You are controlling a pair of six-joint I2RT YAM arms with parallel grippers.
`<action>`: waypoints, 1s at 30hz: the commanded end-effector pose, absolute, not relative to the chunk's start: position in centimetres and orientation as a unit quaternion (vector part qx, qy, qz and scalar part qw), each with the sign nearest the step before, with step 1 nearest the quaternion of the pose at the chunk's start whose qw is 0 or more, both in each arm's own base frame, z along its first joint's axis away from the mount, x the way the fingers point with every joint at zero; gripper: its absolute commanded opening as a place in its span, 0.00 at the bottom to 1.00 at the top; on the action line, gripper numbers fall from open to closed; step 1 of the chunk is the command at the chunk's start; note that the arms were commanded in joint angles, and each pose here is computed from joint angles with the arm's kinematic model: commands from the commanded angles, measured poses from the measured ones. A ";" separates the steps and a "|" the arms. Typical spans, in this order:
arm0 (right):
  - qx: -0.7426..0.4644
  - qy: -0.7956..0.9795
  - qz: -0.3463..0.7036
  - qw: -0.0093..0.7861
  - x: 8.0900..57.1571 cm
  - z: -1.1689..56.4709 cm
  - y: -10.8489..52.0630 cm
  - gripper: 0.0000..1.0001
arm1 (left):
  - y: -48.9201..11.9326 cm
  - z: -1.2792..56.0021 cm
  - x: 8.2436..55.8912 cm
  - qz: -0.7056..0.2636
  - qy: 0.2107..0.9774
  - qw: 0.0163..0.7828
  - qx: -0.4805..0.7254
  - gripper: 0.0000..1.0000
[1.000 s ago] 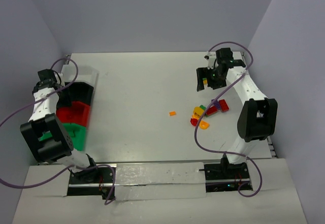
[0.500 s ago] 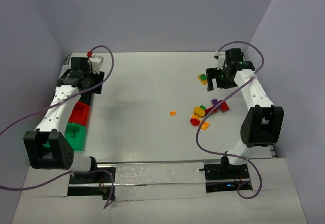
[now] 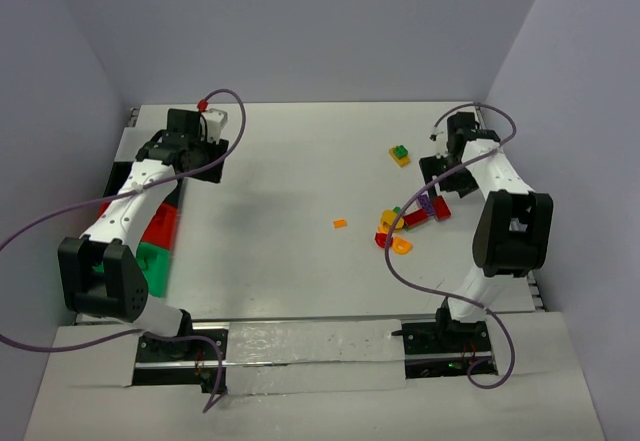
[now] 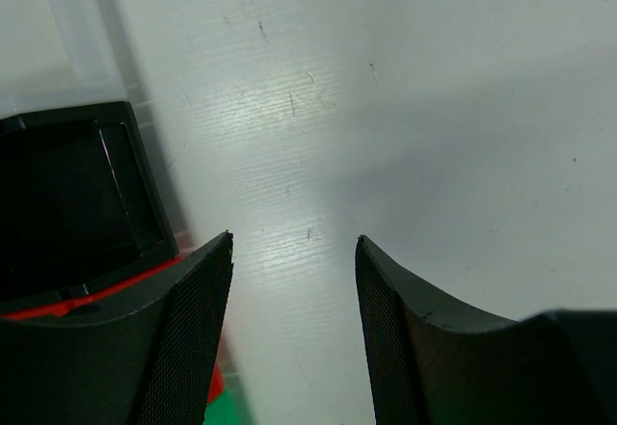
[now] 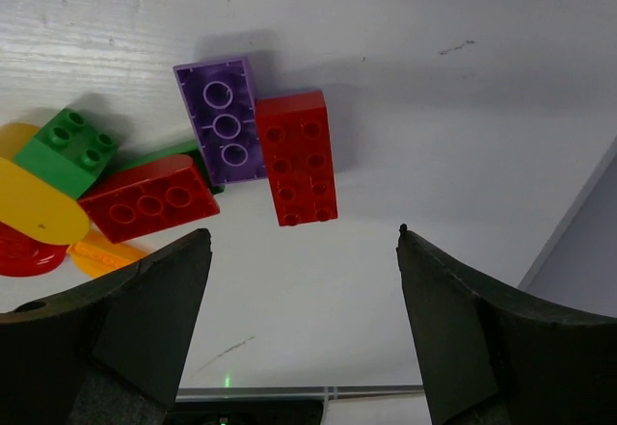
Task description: Sort the legos into containers by color
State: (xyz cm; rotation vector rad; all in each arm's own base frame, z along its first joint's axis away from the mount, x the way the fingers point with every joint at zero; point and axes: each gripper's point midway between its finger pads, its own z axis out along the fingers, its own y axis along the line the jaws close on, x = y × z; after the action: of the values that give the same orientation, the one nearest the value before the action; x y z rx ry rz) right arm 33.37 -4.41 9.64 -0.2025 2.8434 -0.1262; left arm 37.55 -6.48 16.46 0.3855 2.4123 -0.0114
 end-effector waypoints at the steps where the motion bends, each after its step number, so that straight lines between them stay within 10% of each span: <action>1: -0.081 0.990 -0.054 0.106 33.0 7.7 -4.9 0.83 | -6.8 18.6 39.2 -0.005 0.915 0.381 0.134 0.60; 21: -0.085 0.992 -0.058 0.071 33.8 3.5 -5.6 0.57 | -7.1 18.0 39.4 -0.011 0.916 0.377 0.133 0.60; 30: -0.098 0.990 -0.050 0.089 32.5 6.6 -5.4 0.19 | -7.2 18.0 39.3 -0.014 0.916 0.377 0.135 0.60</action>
State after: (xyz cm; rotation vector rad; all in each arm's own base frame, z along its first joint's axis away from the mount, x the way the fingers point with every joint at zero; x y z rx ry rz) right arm 32.96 -5.39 3.53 -0.2729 3.0066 -0.1615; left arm 37.96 -6.53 16.20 0.3578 2.4127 -0.0130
